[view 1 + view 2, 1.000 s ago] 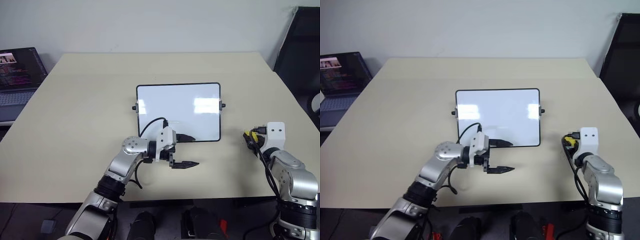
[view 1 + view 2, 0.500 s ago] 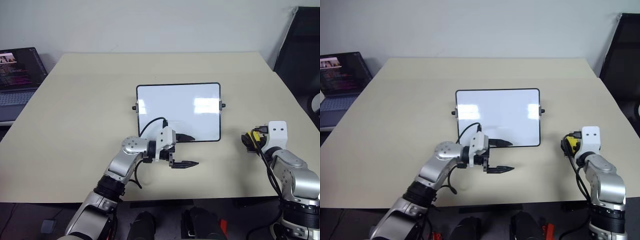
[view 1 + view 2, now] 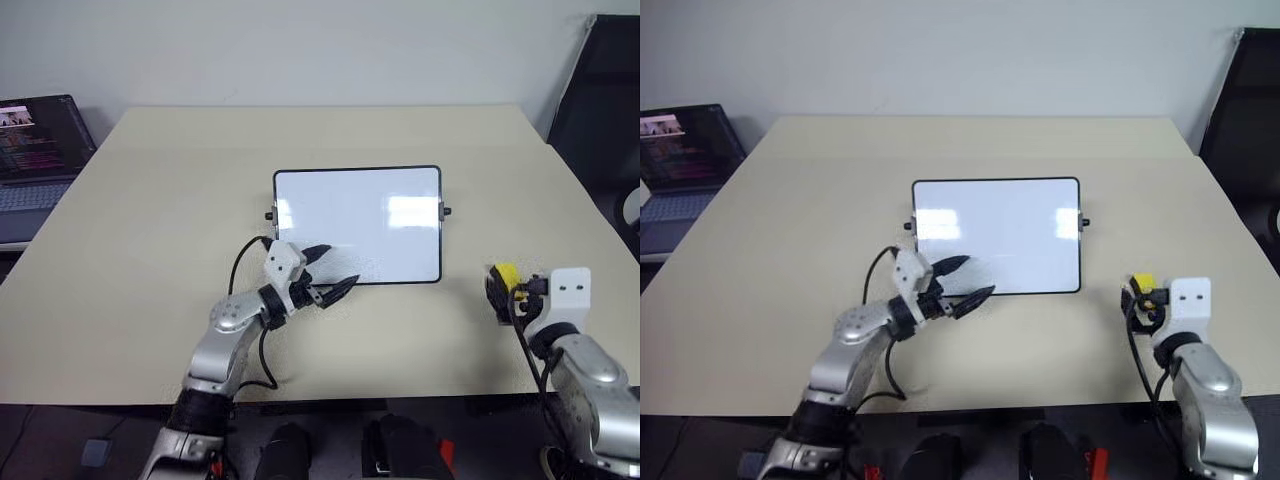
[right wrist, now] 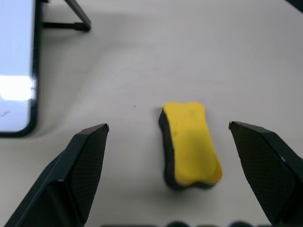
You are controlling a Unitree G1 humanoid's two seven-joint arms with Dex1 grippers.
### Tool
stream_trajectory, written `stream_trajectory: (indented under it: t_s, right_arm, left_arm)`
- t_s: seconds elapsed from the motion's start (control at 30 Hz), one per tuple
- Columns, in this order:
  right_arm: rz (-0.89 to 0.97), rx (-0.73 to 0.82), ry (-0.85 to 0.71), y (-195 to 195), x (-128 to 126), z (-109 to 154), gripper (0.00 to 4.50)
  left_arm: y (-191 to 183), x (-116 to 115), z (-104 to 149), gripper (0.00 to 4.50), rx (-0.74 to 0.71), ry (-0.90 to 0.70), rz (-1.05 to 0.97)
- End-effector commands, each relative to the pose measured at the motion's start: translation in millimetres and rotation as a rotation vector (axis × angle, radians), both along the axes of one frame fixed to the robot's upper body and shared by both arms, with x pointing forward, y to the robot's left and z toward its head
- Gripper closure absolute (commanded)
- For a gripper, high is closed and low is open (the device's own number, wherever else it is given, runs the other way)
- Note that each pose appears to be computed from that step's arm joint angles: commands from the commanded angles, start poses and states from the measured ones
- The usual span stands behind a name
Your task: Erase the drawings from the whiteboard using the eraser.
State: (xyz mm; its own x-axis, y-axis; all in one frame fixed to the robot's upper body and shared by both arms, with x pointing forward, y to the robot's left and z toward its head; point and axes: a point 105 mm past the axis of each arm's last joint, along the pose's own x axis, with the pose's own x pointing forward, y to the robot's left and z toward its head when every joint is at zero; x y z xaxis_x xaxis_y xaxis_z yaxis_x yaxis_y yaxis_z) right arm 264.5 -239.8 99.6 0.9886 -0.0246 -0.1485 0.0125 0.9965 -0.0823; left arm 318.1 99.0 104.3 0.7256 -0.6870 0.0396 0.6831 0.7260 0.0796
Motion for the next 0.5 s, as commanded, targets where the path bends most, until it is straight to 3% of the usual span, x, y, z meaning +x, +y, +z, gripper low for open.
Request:
stream_trajectory:
  t_s: [0.03, 0.2, 0.5]
  right_arm:
    - [0.069, 0.035, -0.135, 27.4, -24.1, 12.8, 0.04]
    - [0.032, 0.108, -0.135, 45.0, -40.0, -0.6, 0.04]
    - [-0.013, 0.032, -0.147, 44.6, -38.9, -5.1, 0.04]
  left_arm:
    - [40.6, -13.3, -1.2, 0.0, 0.046, -0.047, 0.317]
    - [71.8, -38.8, -17.9, 0.0, 0.107, -0.005, 0.551]
    - [72.6, -64.5, -23.7, 0.0, 0.073, 0.039, 0.582]
